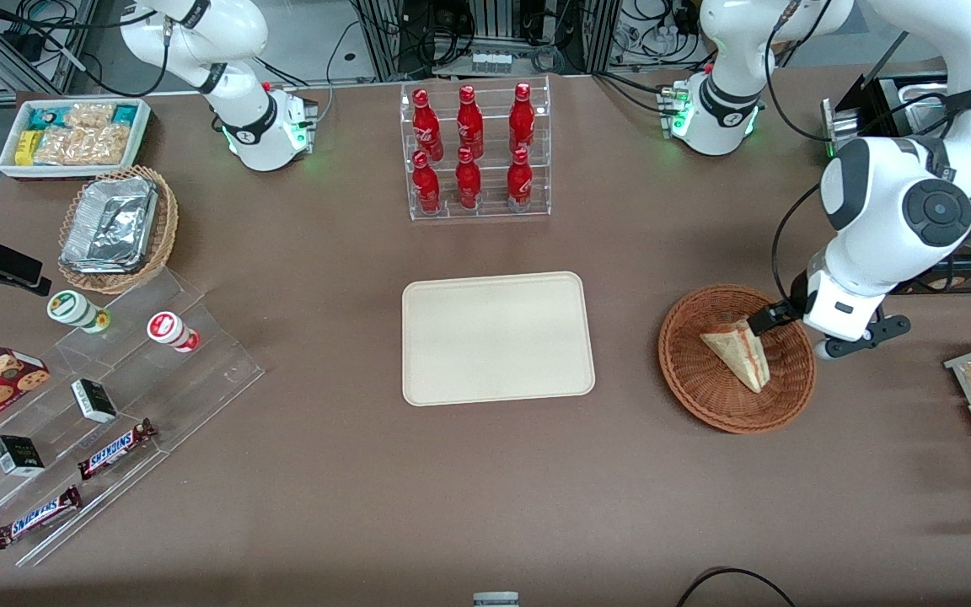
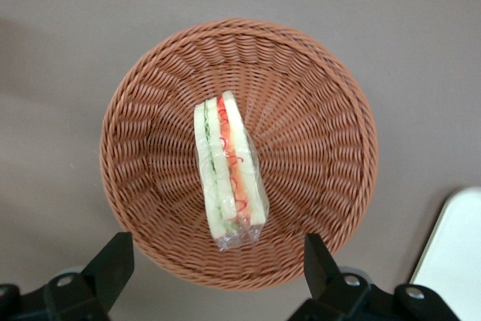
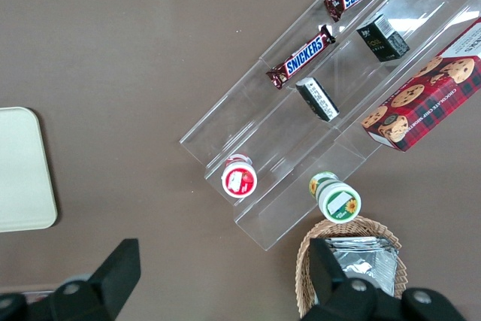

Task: Place sandwich from basket to tray
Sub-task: 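Lower the open left gripper and close it on the sandwich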

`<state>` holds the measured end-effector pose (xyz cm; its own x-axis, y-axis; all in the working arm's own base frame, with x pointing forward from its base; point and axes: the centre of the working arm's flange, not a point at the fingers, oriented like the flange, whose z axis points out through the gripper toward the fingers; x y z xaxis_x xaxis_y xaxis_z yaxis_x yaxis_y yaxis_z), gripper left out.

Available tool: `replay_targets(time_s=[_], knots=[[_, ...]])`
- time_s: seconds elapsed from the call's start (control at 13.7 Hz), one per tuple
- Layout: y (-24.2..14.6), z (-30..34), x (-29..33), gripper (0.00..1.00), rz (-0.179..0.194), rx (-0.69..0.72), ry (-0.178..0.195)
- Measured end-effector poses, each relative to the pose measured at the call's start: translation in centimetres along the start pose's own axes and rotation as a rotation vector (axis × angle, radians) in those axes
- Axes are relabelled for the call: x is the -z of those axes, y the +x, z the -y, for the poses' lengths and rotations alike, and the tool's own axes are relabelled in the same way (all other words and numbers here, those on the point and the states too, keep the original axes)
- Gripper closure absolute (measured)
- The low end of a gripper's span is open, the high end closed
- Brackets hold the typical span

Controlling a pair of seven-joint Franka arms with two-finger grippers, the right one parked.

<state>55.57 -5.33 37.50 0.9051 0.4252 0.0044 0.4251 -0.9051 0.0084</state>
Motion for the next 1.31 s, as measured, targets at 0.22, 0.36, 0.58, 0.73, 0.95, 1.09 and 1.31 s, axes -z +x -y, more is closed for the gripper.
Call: replay_targets(time_s=[0.22, 0.36, 0.58, 0.73, 0.95, 1.09, 1.31], knots=[[-1.3, -0.6, -2.1, 0.0, -0.032, 0.195, -0.026], [-2.0, -0.9, -3.2, 0.0, -0.028, 0.227, -0.025], [-2.1, -0.8, -4.5, 0.0, -0.007, 0.239, -0.011], [-2.0, -0.8, -6.1, 0.0, 0.005, 0.243, -0.006], [-1.6, -0.7, -8.5, 0.0, 0.014, 0.25, -0.006], [-1.6, -0.7, -9.7, 0.0, 0.025, 0.253, -0.001], [-1.6, -0.6, -11.1, 0.0, 0.039, 0.257, 0.008]])
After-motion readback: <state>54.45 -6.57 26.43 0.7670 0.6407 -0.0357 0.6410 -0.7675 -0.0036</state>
